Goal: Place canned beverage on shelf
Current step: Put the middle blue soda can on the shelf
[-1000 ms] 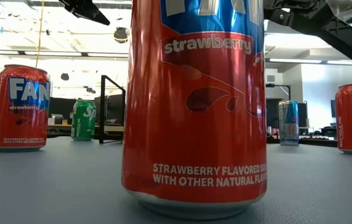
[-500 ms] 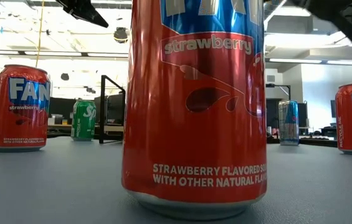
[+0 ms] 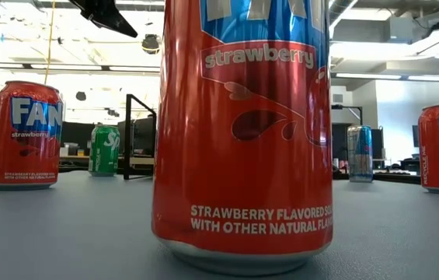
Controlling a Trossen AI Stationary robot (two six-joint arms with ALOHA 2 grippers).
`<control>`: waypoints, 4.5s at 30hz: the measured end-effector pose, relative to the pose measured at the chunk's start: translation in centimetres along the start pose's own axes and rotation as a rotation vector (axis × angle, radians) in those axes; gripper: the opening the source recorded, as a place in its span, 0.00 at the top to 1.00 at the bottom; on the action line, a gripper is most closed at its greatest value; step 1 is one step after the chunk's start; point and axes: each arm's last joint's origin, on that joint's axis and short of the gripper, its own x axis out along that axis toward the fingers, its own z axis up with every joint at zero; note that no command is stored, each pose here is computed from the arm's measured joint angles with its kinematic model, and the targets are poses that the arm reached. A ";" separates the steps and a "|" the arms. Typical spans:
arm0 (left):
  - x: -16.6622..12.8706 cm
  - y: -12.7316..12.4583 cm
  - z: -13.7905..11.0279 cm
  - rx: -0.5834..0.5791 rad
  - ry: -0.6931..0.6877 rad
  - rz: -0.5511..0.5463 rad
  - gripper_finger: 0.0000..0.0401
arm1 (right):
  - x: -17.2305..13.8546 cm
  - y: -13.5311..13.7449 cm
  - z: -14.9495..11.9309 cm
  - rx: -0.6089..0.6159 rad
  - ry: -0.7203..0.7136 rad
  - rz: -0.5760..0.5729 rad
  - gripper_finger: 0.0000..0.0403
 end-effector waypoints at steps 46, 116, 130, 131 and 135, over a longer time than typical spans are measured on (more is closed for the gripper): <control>0.5 -9.9 -12.6 -0.019 -0.482 -0.241 1.00 | 3.5 9.8 -16.9 -0.152 -0.335 0.076 0.88; 0.7 -9.9 -12.8 -0.031 -0.448 -0.216 0.94 | 9.0 11.4 -14.5 -0.546 -0.222 0.223 0.56; 0.7 -9.9 -12.8 -0.028 -0.448 -0.216 0.94 | 9.1 5.8 -12.3 -0.773 -0.499 0.663 0.53; 0.7 -9.9 -12.8 -0.028 -0.448 -0.216 0.94 | 9.2 5.5 -12.5 -0.784 -0.477 0.663 0.53; 0.7 -9.9 -12.8 -0.027 -0.447 -0.216 0.94 | 9.5 5.0 -13.1 -0.769 -0.405 0.651 0.53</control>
